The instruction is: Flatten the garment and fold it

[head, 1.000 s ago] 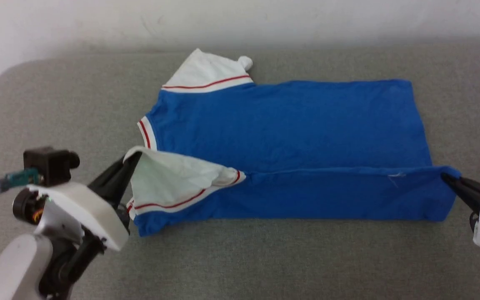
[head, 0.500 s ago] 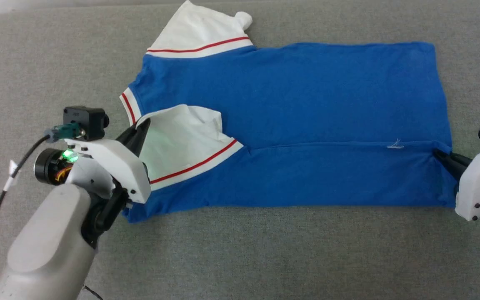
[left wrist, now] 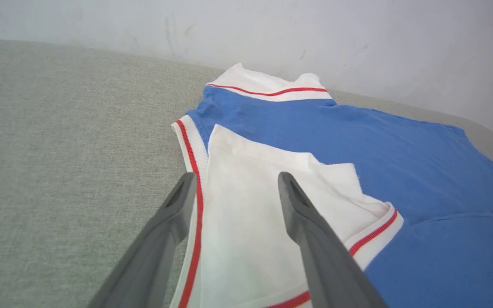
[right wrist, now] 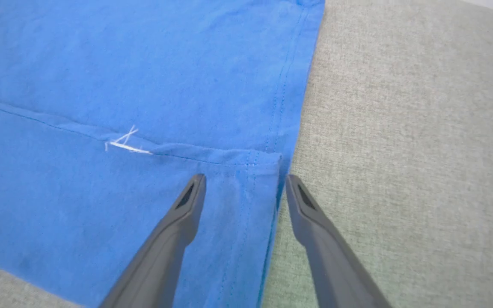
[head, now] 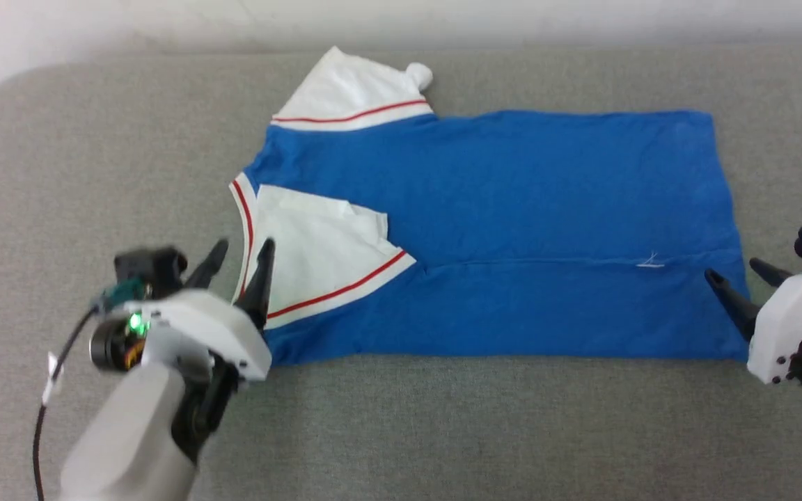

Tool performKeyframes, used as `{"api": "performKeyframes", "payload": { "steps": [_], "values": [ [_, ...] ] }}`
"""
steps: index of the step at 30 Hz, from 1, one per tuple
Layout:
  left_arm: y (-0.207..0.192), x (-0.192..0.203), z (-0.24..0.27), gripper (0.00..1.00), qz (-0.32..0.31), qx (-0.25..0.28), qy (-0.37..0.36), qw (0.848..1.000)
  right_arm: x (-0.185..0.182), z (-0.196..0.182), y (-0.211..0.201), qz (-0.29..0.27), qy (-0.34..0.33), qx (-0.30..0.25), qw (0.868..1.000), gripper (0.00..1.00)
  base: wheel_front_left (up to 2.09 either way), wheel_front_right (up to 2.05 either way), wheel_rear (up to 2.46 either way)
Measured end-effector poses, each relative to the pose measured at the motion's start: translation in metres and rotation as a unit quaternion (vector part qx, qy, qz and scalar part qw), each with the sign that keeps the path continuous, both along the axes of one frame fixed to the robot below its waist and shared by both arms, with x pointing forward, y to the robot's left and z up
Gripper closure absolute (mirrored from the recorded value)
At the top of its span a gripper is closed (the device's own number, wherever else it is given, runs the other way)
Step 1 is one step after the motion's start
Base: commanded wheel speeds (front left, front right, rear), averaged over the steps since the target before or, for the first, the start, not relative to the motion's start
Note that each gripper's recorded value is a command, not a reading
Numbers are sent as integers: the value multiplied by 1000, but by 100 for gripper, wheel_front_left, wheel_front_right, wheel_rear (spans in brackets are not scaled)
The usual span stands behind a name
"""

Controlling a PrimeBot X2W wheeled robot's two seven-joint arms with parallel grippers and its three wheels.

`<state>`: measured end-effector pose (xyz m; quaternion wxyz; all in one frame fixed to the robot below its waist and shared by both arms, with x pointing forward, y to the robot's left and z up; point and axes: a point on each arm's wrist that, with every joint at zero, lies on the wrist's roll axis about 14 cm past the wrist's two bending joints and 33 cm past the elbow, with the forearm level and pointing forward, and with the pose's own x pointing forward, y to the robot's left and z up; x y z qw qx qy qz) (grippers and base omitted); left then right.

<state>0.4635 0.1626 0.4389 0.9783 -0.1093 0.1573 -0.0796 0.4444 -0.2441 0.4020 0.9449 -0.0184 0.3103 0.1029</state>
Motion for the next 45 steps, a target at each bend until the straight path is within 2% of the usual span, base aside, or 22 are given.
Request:
{"api": "performKeyframes", "payload": {
  "steps": [5, 9, 13, 17, 30, 31, 32, 33, 38, 45],
  "values": [
    [11, -32, -1, 0, 45, -12, 6, 999, -15, 4, -5, -42, -17, 2, 999, 0, 0, 0, 0],
    [16, -55, -1, 0, 69, -10, 10, 998, -36, 0, -18, -79, -5, -24, 997, 0, 0, 0, 0],
    [14, -72, -4, 0, 71, -2, 30, 997, -52, 0, 4, -107, 0, 9, 994, 0, 0, 0, 0],
    [4, -88, -22, 0, 50, 5, 86, 995, -63, 5, 22, -121, 2, 34, 992, 0, 0, 0, 0],
    [13, -88, -61, 0, 59, 55, 171, 982, -68, 18, 21, -142, -1, 41, 989, 0, 0, 0, 0],
    [12, -86, -62, 4, 57, 53, 174, 982, -68, 18, 20, -144, -1, 41, 989, 0, 0, 0, 0],
    [10, -85, -65, 71, 52, 51, 180, 981, -67, 18, 19, -146, 0, 39, 989, 0, 0, 0, 0],
    [9, -84, -66, 100, 47, 47, 184, 981, -68, 17, 18, -147, 4, 38, 988, 0, 0, 0, 0],
    [0, -79, -66, 100, 32, 29, 174, 984, -72, 15, 15, -139, 11, 20, 990, 0, 0, 0, 0],
    [-1, -83, -46, 100, 44, 5, 124, 991, -78, 13, -6, -152, 19, -5, 988, 0, 0, 0, 0]
  ]
}}
